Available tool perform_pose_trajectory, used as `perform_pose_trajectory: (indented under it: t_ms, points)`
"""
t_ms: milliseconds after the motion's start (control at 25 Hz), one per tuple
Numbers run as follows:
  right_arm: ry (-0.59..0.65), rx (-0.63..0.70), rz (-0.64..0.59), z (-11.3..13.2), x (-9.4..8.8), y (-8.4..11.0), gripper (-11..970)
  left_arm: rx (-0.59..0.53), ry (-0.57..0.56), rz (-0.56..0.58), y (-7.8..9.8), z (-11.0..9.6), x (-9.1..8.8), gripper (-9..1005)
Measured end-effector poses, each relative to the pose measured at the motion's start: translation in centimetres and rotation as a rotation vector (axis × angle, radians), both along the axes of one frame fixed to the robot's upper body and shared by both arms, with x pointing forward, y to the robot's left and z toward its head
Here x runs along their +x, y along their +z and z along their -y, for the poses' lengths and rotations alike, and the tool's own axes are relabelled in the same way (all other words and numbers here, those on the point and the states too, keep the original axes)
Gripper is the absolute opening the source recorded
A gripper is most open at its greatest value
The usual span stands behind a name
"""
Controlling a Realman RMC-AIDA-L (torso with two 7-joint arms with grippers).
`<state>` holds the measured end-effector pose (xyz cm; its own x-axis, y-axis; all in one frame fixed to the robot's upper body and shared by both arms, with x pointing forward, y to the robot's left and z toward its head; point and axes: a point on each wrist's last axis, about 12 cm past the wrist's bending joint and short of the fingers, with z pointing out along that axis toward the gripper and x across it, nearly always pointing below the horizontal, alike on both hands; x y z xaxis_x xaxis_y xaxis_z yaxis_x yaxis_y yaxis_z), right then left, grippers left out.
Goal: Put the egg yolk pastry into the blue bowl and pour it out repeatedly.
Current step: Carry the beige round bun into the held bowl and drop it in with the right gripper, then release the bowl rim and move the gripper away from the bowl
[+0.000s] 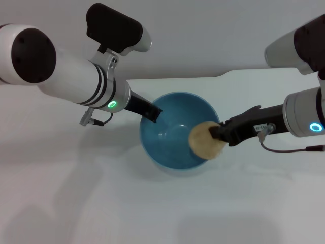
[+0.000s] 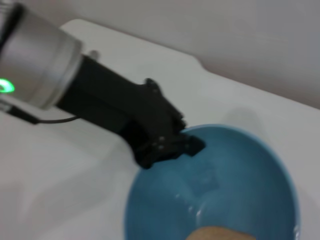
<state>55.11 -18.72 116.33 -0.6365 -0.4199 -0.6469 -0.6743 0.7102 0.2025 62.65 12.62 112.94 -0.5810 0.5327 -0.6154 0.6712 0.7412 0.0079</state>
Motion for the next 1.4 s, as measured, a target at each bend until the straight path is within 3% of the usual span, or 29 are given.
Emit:
perform_pose_trajectory:
  t_ms: [400, 520, 760, 920, 1240, 1400]
  points:
    - [-0.006, -0.001, 0.076, -0.2, 1.0, -0.4, 37, 0.020, -0.046, -0.012, 0.2, 0.9, -0.6, 13]
    - [0.001, 0.005, 0.106, -0.3, 0.9, 0.2, 232, 0.029, -0.053, -0.031, 0.1, 0.8, -0.8, 13]
    - [-0.069, 0.040, 0.214, 0.7, 0.9, 1.8, 449, 0.051, -0.076, -0.073, 0.2, 0.9, -1.3, 12]
    - [-0.177, 0.062, 0.282, 3.0, 1.0, 2.3, 516, 0.117, -0.123, -0.137, 0.3, 1.1, -2.1, 12]
    - [-0.248, 0.064, 0.280, 4.9, 0.9, 2.1, 516, 0.243, -0.250, -0.175, -0.9, 2.9, -4.1, 13]
    - [-0.252, 0.063, 0.270, 5.0, 0.9, 1.6, 516, 0.250, -0.278, -0.168, -0.9, 3.7, -4.5, 13]
